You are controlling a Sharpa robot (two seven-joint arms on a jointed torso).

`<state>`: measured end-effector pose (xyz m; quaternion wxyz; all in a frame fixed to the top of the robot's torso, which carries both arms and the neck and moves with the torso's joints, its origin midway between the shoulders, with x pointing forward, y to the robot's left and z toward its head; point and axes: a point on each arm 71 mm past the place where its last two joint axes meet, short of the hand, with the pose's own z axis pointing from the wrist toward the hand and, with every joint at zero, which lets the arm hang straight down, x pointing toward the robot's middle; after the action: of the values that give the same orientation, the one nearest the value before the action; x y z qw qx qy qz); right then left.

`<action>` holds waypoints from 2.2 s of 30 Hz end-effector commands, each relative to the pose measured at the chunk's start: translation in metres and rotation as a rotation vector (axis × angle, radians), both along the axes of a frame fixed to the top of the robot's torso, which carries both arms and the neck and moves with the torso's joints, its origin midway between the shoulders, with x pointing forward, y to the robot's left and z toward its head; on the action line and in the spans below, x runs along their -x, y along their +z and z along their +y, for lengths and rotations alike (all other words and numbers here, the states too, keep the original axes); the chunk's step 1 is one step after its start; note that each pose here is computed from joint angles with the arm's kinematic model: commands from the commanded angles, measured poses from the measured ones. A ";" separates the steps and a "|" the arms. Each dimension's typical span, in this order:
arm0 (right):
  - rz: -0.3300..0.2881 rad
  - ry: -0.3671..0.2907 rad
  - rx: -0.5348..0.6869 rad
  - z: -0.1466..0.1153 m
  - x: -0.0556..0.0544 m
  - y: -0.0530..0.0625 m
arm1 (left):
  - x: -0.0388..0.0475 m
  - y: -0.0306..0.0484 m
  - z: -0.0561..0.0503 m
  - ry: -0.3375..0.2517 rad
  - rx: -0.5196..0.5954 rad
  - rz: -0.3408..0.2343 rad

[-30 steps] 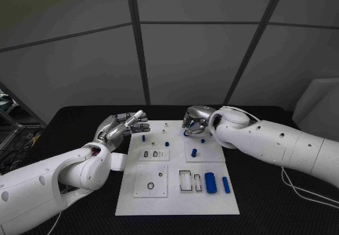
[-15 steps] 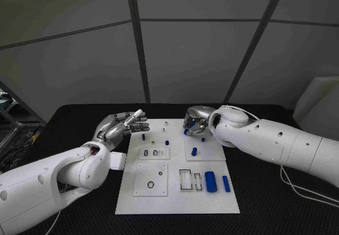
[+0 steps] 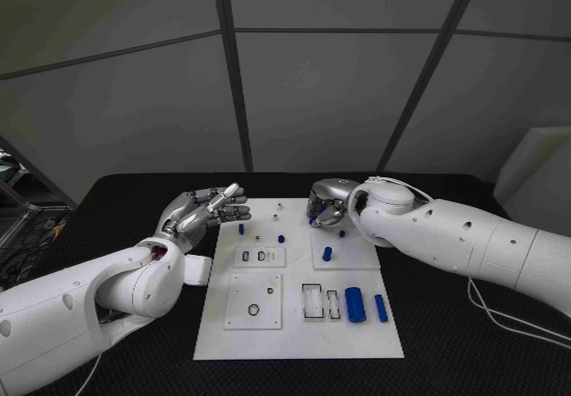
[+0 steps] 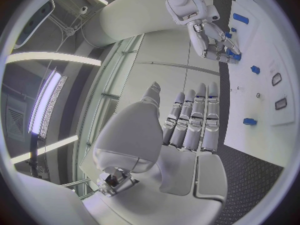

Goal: Assemble the parts on the task board

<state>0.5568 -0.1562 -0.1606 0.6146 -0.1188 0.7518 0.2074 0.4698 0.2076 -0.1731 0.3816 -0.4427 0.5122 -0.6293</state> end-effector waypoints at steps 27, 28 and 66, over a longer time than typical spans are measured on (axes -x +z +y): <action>-0.168 0.010 -0.085 0.005 0.004 0.017 | -0.0017 0.0040 0.003 -0.010 -0.002 -0.012; -0.186 0.010 -0.105 0.006 0.004 0.019 | -0.0018 0.0042 0.003 -0.011 -0.002 -0.013; -0.189 0.050 -0.182 0.059 -0.022 0.013 | -0.0040 0.0117 -0.008 -0.034 0.009 -0.026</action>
<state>0.5789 -0.0982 -0.1486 0.6911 -0.0944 0.6623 0.2734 0.4740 0.2016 -0.1634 0.3784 -0.4338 0.5117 -0.6378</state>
